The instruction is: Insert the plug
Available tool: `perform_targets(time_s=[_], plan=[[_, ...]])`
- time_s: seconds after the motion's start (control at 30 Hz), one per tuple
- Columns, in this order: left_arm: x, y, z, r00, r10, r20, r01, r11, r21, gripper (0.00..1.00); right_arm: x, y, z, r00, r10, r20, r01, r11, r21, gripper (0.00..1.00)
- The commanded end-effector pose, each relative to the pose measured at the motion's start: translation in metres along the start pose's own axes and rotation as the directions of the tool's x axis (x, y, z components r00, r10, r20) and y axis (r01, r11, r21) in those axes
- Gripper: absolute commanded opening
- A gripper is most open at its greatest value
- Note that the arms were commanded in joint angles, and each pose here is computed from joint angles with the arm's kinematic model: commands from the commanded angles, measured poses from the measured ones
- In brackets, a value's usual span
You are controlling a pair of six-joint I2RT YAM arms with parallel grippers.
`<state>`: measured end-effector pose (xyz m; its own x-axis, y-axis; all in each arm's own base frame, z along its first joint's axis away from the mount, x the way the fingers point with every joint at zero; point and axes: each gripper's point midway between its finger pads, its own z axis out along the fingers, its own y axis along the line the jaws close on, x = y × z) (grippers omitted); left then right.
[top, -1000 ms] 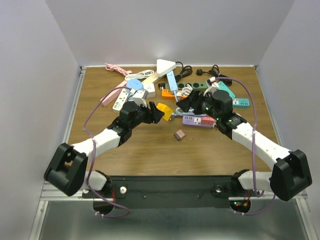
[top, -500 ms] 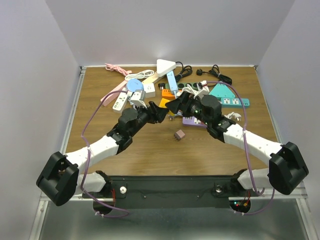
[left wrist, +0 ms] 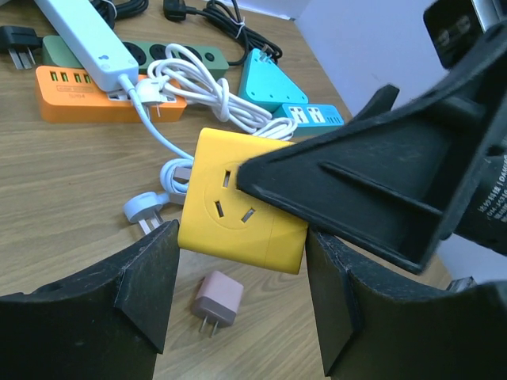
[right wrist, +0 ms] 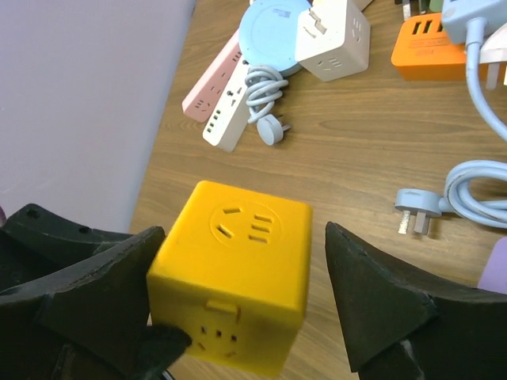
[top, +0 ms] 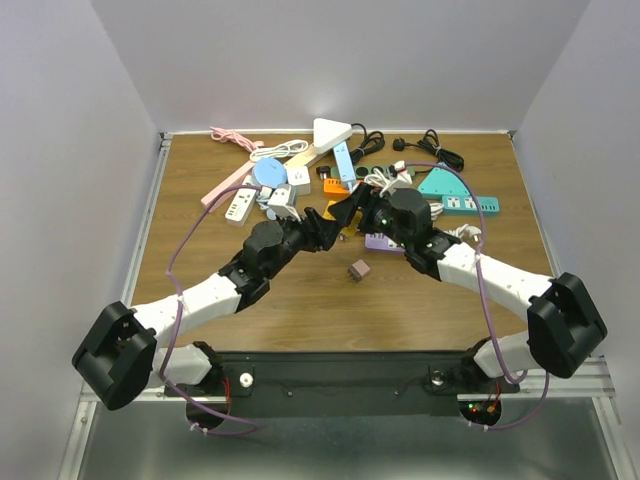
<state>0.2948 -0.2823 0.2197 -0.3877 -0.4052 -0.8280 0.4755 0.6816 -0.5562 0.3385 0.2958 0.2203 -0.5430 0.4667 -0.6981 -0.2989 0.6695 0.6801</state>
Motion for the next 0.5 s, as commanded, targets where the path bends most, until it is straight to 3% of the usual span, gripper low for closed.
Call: perform_targets(time_s=[0.0, 0.03, 0.13, 0.17, 0.2, 0.23, 0.3, 0.33, 0.4, 0.43, 0.47], plan=[[-0.038, -0.030, 0.004, 0.991, 0.010, 0.132, -0.020, 0.997, 0.068, 0.00, -0.012, 0.024, 0.006, 0.999, -0.038, 0.015, 0.039, 0.998, -0.046, 0.77], [-0.038, -0.030, 0.004, 0.991, 0.011, 0.134, -0.021, 0.998, 0.067, 0.00, -0.008, 0.022, 0.008, 0.999, -0.042, 0.000, 0.042, 0.998, -0.042, 0.65], [-0.039, -0.029, 0.004, 0.990, 0.035, 0.134, -0.043, 0.998, 0.055, 0.00, -0.003, 0.021, 0.009, 0.998, -0.058, -0.019, 0.057, 0.997, -0.043, 0.43], [-0.039, -0.028, 0.004, 0.991, 0.039, 0.132, -0.046, 0.998, 0.047, 0.00, -0.001, 0.019, 0.009, 0.998, -0.061, -0.024, 0.060, 0.998, -0.037, 0.17], [-0.042, -0.024, 0.004, 0.990, 0.046, 0.136, -0.050, 0.998, 0.024, 0.07, -0.001, 0.015, 0.009, 0.998, -0.064, -0.020, 0.063, 0.998, -0.026, 0.06], [-0.044, -0.024, 0.004, 0.989, 0.050, 0.140, -0.052, 0.999, 0.015, 0.15, -0.002, 0.014, 0.009, 0.998, -0.065, -0.016, 0.065, 0.998, -0.017, 0.00], [-0.048, -0.021, 0.003, 0.987, 0.064, 0.150, -0.063, 0.998, -0.008, 0.27, -0.006, 0.012, 0.009, 0.997, -0.082, -0.001, 0.082, 0.997, -0.004, 0.00], [-0.048, -0.018, 0.000, 0.986, 0.076, 0.147, -0.073, 0.997, -0.023, 0.44, -0.007, 0.009, 0.009, 0.996, -0.089, 0.002, 0.089, 0.996, 0.006, 0.00], [-0.051, -0.013, -0.004, 0.984, 0.090, 0.151, -0.083, 0.995, -0.052, 0.61, -0.016, 0.005, 0.010, 0.993, -0.116, 0.025, 0.116, 0.993, 0.024, 0.00], [-0.054, -0.012, -0.006, 0.982, 0.095, 0.163, -0.087, 0.994, -0.060, 0.61, -0.017, 0.005, 0.010, 0.992, -0.123, 0.026, 0.122, 0.992, 0.023, 0.00], [-0.051, -0.006, -0.008, 0.982, 0.117, 0.147, -0.105, 0.991, -0.084, 0.76, -0.029, 0.000, 0.011, 0.991, -0.126, 0.047, 0.125, 0.992, 0.036, 0.00]])
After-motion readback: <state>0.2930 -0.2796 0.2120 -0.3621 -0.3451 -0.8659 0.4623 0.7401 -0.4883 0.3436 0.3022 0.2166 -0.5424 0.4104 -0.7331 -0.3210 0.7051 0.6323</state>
